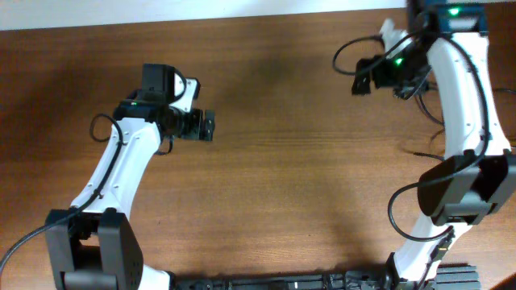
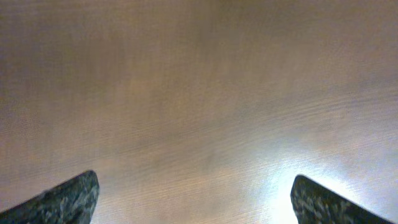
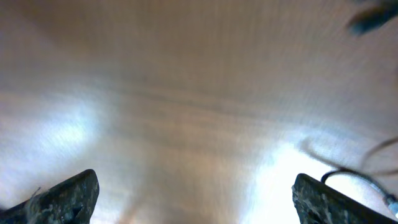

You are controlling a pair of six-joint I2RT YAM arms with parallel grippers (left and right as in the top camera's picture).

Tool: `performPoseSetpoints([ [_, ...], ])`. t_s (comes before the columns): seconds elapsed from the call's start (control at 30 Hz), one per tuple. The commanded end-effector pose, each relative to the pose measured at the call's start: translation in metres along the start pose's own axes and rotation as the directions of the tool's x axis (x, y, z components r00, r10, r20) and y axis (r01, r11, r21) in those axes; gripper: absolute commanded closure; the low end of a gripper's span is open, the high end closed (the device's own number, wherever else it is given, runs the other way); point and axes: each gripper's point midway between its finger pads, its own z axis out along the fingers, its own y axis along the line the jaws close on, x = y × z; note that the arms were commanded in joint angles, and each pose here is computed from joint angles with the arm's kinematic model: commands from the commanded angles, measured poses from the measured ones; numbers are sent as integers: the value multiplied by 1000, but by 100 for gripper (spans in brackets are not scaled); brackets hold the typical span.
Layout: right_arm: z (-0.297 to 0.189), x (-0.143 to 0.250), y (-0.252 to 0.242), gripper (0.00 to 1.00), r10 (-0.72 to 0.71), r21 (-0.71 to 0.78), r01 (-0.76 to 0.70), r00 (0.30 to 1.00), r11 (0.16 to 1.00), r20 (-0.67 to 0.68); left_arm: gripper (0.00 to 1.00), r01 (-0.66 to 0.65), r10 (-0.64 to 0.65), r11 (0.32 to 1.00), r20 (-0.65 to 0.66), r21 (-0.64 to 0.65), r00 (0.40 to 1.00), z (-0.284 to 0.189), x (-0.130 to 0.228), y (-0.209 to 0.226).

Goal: Untangle cables

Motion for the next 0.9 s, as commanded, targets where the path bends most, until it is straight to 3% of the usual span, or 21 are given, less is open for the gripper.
performPoseSetpoints([
  [0.0,25,38,-6,1,45,63,-34,984,997,-173,1,152,-178,974,-151,-169,972,-5,43,26],
  [0.13,22,66,-3,1,69,58,-54,956,997,-286,1,259,-283,959,-300,-118,911,-17,81,26],
  [0.23,16,72,1,1,63,57,-48,955,997,-290,1,328,-352,936,-379,-130,856,-28,105,35],
  [0.37,9,86,9,1,39,60,-25,967,998,-251,1,326,-351,936,-374,-130,858,-24,120,33],
  [0.5,14,109,9,1,41,63,-34,993,997,-107,1,320,-342,940,-309,-120,888,-26,135,30],
  [0.63,32,134,12,1,12,26,-15,993,1000,121,1,288,-292,954,-32,-89,956,-43,128,28],
  [0.7,37,144,11,1,-10,27,4,977,1000,213,1,262,-251,962,129,-73,959,-56,123,26],
  [0.8,34,158,12,1,-54,37,43,913,998,404,1,218,-177,974,410,-56,895,-92,122,18],
  [0.87,30,166,12,1,-68,42,55,882,998,467,1,198,-142,979,521,-54,842,-113,122,13],
])
